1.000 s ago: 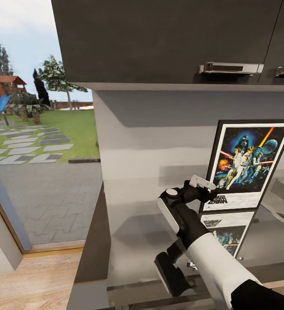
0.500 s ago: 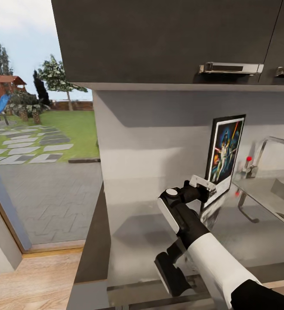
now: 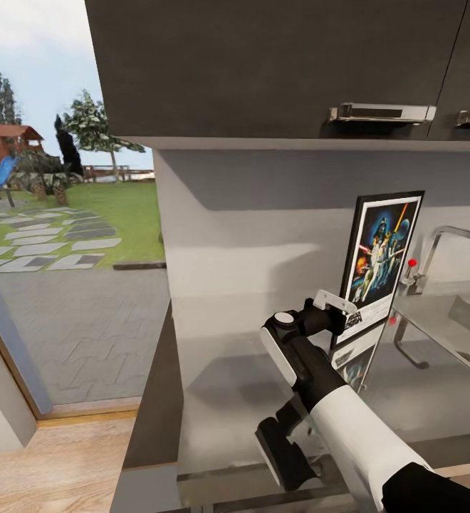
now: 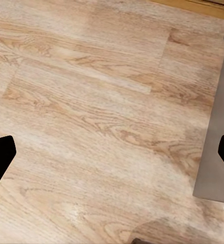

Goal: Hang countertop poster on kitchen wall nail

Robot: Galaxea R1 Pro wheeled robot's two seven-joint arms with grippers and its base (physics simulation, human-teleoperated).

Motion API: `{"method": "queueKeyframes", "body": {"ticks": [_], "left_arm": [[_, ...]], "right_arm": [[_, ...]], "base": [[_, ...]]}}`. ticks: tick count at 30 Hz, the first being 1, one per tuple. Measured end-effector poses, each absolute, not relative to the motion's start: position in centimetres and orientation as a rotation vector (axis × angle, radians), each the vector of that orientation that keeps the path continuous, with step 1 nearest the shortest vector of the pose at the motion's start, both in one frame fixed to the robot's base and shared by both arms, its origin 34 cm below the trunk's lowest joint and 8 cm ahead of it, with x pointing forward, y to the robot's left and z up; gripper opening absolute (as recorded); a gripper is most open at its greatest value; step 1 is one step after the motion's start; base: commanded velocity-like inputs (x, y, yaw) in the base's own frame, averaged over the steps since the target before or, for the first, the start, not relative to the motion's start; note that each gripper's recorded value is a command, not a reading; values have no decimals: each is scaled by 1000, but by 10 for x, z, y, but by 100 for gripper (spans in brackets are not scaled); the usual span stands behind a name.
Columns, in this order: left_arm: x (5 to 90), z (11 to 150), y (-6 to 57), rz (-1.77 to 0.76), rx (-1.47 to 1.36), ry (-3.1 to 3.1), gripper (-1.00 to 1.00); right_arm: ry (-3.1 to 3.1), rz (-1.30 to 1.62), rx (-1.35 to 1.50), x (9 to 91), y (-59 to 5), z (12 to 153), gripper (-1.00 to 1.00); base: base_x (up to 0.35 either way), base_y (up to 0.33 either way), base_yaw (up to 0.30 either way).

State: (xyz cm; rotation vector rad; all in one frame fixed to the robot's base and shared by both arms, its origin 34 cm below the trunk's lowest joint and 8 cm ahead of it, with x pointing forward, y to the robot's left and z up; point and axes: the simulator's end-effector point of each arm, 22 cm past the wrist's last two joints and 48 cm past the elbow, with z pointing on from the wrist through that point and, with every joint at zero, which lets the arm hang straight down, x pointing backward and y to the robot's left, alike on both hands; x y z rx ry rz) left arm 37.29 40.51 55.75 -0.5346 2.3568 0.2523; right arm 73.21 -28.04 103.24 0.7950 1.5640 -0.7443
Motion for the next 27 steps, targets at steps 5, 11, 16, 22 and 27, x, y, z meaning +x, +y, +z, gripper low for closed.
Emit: {"method": "queueKeyframes", "body": {"ticks": [5, 11, 16, 22, 27], "left_arm": [[373, 557, 406, 253, -536, 2356, 100], [373, 558, 406, 253, -536, 2356, 100], [373, 558, 406, 253, -536, 2356, 100], [373, 557, 406, 254, -536, 2356, 100], [373, 557, 406, 254, -536, 2356, 100]], "right_arm": [[1561, -741, 797, 732, -280, 1034, -100], [1561, -741, 797, 732, -280, 1034, -100], [1560, -741, 797, 732, -280, 1034, -100], [1561, -740, 796, 732, -279, 1034, -100], [1548, -716, 801, 732, -277, 1043, -100]], "base": [[-164, 0, 0], [-221, 0, 0], [-65, 0, 0], [-158, 0, 0], [-223, 0, 0]]}}
